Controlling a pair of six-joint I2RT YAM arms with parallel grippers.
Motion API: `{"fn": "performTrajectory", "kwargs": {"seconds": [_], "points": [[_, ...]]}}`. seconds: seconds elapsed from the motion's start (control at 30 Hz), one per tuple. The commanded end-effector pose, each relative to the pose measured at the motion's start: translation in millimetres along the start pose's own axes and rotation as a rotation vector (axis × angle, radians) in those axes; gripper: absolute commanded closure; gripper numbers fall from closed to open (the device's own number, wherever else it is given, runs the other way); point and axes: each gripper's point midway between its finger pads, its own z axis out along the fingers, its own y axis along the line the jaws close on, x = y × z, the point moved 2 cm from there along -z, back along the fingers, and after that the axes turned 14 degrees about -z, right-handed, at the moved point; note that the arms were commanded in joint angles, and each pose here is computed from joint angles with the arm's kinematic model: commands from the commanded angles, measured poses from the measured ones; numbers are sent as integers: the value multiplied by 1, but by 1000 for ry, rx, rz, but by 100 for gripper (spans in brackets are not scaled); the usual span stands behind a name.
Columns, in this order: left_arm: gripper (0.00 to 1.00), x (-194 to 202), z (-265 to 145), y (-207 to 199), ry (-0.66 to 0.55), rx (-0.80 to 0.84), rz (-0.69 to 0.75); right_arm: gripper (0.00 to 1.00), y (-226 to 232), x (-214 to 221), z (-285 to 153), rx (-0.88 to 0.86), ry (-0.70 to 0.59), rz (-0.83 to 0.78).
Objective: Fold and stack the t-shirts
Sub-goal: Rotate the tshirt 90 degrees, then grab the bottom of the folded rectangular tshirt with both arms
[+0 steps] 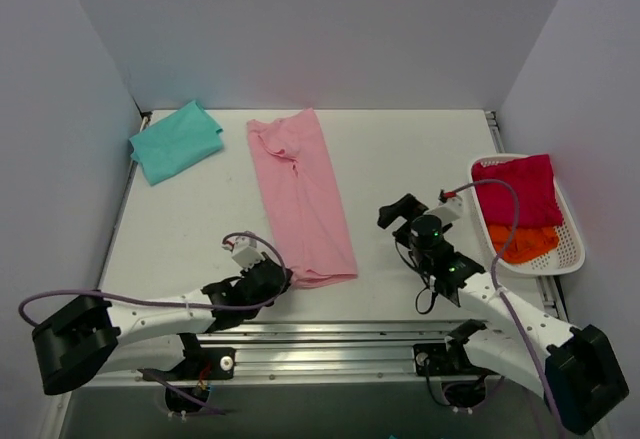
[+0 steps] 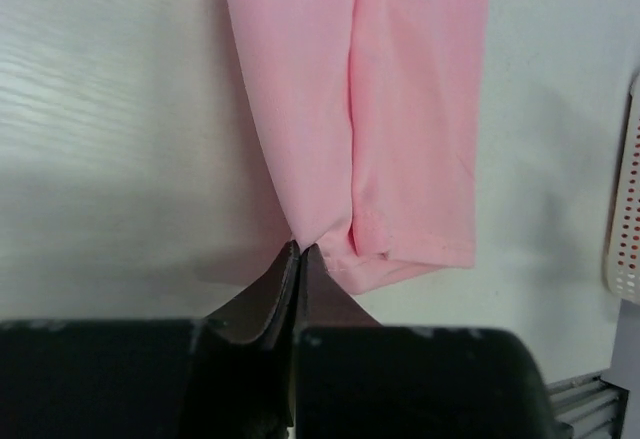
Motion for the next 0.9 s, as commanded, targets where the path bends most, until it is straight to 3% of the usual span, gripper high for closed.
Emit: {"fn": "performTrajectory", "kwargs": {"seconds": [0.0,0.1,0.33,0.63,0.87], "points": [[98,-34,-19,60,-140,-155,51,7,52,21,-17,-134,-3,-48],[98,-45,-29,71,-169,-157,38,6,81,59,-38,-206,64,-126],[98,-57,-36,98,-212,-247,103,6,82,112,-58,-228,165,-164],[97,-45,-24,100,-186,-263,112,7,84,169,-73,-258,252,-188],[93,-46,-24,98,-189,-267,118,18,97,202,-77,-286,306,-207]]}}
